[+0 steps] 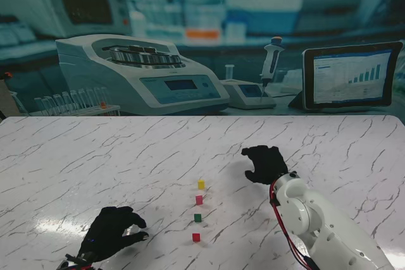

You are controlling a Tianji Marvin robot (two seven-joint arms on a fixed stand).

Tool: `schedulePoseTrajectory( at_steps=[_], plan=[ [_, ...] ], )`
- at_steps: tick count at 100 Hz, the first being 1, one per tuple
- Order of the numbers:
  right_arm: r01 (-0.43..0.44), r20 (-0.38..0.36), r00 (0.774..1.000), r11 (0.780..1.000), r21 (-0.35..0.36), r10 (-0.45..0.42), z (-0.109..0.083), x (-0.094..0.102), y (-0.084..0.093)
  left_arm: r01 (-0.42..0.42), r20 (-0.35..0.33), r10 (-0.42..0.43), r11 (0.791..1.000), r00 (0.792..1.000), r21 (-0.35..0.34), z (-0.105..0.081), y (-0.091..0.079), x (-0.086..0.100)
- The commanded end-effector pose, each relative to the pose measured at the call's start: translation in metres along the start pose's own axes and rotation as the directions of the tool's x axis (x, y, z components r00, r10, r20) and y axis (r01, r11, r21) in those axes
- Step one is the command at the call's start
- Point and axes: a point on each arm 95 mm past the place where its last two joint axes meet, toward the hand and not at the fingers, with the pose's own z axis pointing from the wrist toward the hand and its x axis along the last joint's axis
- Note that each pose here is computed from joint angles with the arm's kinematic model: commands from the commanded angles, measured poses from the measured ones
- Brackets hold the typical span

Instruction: Arrange dominoes in a row

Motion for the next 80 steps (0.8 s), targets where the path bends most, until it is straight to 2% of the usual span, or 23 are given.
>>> schedulePoseTrajectory(
  at_steps=[1, 44, 80],
  plan=[
    [0.013, 0.027, 1.000, 1.000, 0.004, -0.013, 0.002, -0.010, 0.002, 0.014, -0.020, -0.014, 1.000, 1.000, -0.013, 0.000, 0.003, 0.004],
    [0.086, 0.099, 0.991, 0.995, 0.043, -0.090, 0.013, -0.039, 0.007, 0.025, -0.018, -0.025, 0.999, 1.000, -0.025, 0.005, 0.007, 0.004],
    [0.104, 0.114, 0.987, 0.992, 0.071, -0.112, 0.025, -0.049, -0.002, 0.026, -0.011, -0.026, 0.999, 1.000, -0.030, 0.005, 0.006, 0.004]
  ],
)
